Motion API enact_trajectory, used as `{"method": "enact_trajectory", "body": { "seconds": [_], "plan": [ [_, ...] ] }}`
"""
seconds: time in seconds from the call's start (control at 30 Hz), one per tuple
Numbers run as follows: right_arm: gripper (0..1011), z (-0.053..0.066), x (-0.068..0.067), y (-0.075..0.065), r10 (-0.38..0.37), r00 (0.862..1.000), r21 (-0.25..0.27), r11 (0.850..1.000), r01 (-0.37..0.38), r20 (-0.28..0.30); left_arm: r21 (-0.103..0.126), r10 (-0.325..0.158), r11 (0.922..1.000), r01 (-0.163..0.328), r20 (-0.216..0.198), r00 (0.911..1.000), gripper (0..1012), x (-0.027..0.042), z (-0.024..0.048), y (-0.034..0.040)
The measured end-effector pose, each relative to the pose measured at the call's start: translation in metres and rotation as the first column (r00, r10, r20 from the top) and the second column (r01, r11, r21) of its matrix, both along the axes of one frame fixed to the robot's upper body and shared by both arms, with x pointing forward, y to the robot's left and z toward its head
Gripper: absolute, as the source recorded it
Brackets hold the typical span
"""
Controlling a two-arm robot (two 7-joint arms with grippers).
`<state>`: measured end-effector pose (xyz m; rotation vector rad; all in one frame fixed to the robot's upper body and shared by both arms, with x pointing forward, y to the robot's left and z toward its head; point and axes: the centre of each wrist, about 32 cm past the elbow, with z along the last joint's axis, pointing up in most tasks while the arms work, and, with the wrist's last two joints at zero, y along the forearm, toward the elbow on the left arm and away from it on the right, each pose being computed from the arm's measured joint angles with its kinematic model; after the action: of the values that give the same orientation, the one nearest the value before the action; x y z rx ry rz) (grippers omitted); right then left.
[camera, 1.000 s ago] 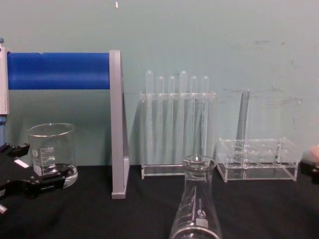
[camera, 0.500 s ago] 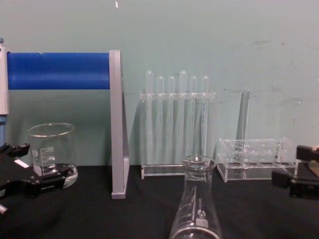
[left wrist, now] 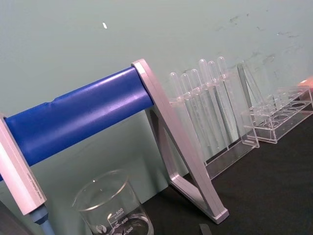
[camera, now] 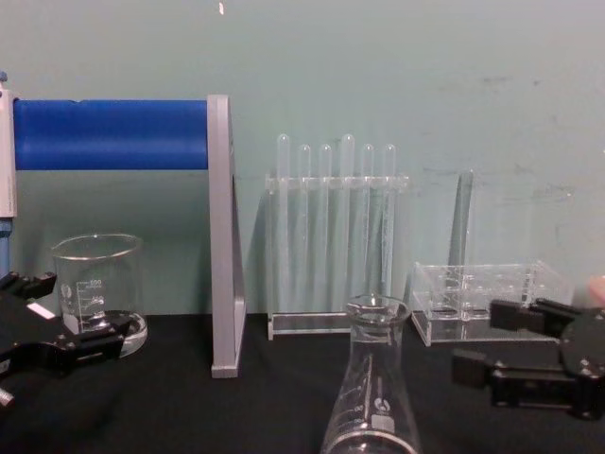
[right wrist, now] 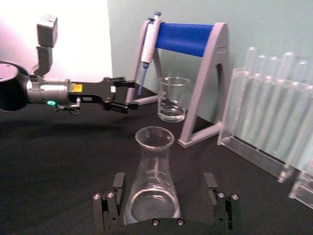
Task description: Grasp the erlenmeyer flask with one hand, shake it three times, then place it back.
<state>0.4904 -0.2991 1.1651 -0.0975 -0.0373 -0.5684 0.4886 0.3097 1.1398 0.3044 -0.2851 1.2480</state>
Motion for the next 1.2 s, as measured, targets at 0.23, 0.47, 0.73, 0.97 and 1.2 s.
{"method": "enact_trajectory", "body": {
  "seconds": [0.23, 0.47, 0.73, 0.97, 1.2],
  "plan": [
    [1000, -0.003, 0.011, 0.011, 0.043, 0.999, 0.006, 0.999, -0.043, -0.018, 0.000, 0.000, 1.0000, 0.000, 0.000, 1.0000, 1001, 0.0000, 0.0000, 0.0000],
    [1000, -0.005, 0.022, 0.021, 0.074, 0.997, 0.011, 0.997, -0.073, -0.027, 0.000, 0.000, 1.0000, 0.000, 0.000, 1.0000, 1001, 0.0000, 0.0000, 0.0000],
    [1000, -0.007, 0.034, 0.032, 0.083, 0.996, 0.011, 0.997, -0.083, -0.028, 0.000, 0.000, 1.0000, 0.000, 0.000, 1.0000, 1001, 0.0000, 0.0000, 0.0000],
    [1000, -0.008, 0.042, 0.038, 0.086, 0.996, 0.005, 0.996, -0.086, -0.027, 0.000, 0.000, 1.0000, 0.000, 0.000, 1.0000, 1001, 0.0000, 0.0000, 0.0000],
    [1000, -0.010, 0.049, 0.044, 0.088, 0.996, -0.001, 0.996, -0.088, -0.032, 0.000, 0.000, 1.0000, 0.000, 0.000, 1.0000, 1001, 0.0000, 0.0000, 0.0000]
  ]
}}
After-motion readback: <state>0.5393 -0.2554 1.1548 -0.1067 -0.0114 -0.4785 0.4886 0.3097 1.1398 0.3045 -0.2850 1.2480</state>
